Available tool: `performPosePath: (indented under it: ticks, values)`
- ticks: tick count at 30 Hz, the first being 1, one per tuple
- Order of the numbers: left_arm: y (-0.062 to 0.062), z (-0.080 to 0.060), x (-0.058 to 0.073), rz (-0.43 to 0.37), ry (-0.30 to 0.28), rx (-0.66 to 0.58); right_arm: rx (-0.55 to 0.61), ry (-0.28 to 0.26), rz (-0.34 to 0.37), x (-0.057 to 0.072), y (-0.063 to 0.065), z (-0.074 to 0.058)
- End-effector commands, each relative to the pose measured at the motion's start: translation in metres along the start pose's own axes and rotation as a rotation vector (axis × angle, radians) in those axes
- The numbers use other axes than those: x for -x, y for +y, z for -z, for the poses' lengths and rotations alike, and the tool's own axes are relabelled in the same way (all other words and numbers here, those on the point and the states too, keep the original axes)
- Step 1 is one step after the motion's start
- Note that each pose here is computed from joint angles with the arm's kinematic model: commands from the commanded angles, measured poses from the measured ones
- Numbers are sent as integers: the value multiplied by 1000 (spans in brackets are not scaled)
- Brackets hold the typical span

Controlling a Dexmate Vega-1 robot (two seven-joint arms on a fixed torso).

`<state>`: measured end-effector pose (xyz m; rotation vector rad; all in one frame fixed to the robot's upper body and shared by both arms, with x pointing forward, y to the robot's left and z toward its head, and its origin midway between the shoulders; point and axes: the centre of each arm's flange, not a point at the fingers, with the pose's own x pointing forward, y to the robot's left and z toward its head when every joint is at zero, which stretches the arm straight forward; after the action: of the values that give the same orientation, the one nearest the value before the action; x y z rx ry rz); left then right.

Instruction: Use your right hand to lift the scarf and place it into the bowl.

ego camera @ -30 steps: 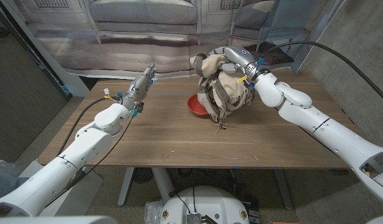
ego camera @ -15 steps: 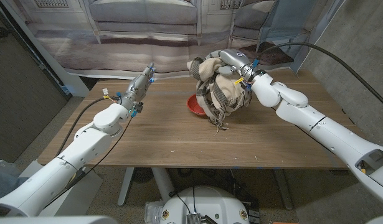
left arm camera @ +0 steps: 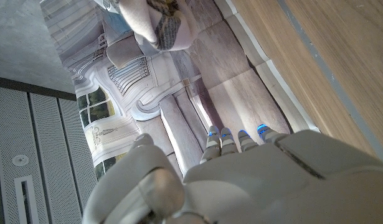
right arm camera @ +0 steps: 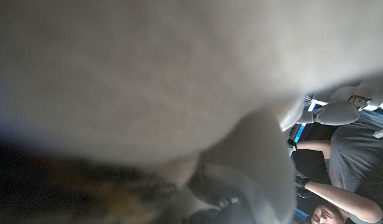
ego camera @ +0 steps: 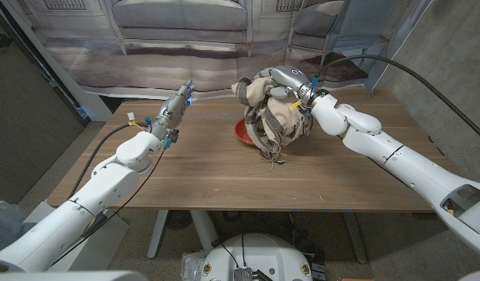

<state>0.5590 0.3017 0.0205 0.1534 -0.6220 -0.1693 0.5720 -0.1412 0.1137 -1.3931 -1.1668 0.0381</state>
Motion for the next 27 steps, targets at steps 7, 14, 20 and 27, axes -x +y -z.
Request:
performPosePath:
  ticks: [7,14,20,27]
  values:
    - [-1,-1,5,-7,-6,0,20,-10,-75,-7,23,1]
    - [-4,-4,4,3,-16,-3,32,-12,-91,-7,29,4]
    - [-6,-5,6,0,-18,-5,37,2,-114,-7,34,8]
    - [-7,-5,10,-4,-17,-5,40,18,-135,-8,43,14]
